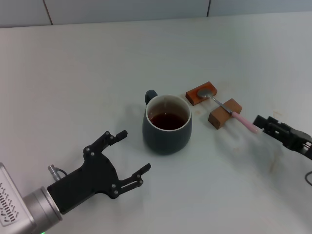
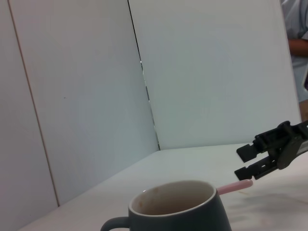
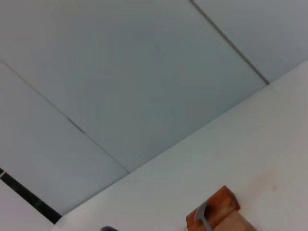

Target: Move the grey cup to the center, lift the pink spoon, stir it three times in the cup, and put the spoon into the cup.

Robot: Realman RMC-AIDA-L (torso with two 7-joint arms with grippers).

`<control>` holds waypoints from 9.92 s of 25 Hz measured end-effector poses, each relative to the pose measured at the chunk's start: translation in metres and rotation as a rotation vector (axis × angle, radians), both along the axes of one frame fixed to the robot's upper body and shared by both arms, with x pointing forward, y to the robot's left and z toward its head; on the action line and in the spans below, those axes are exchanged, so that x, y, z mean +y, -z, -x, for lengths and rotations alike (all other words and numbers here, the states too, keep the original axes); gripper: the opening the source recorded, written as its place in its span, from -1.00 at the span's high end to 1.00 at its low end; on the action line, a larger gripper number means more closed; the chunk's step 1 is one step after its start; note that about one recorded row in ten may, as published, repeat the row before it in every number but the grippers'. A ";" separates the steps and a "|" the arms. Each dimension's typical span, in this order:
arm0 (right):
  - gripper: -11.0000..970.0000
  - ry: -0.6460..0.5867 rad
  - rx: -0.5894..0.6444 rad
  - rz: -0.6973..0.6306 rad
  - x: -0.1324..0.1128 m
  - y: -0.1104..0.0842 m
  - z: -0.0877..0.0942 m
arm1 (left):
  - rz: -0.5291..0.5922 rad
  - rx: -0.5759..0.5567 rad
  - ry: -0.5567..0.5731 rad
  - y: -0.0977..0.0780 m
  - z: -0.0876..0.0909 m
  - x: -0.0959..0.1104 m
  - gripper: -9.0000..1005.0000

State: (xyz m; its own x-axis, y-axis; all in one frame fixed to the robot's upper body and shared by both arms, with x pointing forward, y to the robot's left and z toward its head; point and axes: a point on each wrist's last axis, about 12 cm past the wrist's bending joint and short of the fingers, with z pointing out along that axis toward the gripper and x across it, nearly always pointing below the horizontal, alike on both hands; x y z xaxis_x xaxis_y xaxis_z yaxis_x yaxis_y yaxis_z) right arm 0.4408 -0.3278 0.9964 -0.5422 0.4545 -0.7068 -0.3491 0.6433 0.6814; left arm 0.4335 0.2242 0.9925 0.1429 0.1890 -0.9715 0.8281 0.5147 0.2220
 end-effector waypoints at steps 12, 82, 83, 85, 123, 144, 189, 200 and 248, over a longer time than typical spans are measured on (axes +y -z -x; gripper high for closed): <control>-0.50 -0.029 0.034 0.037 0.015 0.007 -0.011 | -0.001 -0.002 0.002 0.000 -0.001 0.000 -0.72; 0.72 -0.556 -0.152 0.650 0.053 -0.279 -0.113 | -0.017 -0.001 -0.017 0.001 -0.005 -0.001 -0.72; 0.72 -0.574 -0.127 0.685 0.061 -0.293 -0.114 | -0.021 0.000 -0.018 0.001 -0.005 -0.001 -0.72; 0.72 -0.585 -0.111 0.697 0.066 -0.300 -0.114 | -0.025 0.002 -0.019 0.002 -0.006 -0.001 -0.72; 0.72 -0.813 0.209 0.940 0.150 -0.315 -0.121 | -0.029 0.007 -0.022 0.001 -0.009 -0.002 -0.72; 0.72 -0.908 0.329 0.974 0.182 -0.263 -0.150 | -0.022 -0.001 -0.013 0.000 -0.010 -0.005 -0.72; 0.65 -0.984 0.322 1.003 0.213 -0.256 -0.163 | -0.003 -0.001 -0.016 0.001 -0.002 -0.003 -0.72; 0.62 -0.883 0.339 1.080 0.203 -0.251 -0.177 | -0.002 -0.001 -0.016 0.001 -0.002 -0.003 -0.72; -0.55 -0.314 -0.575 0.434 0.039 -0.011 0.016 | -0.013 0.023 -0.069 0.004 -0.004 0.001 -0.72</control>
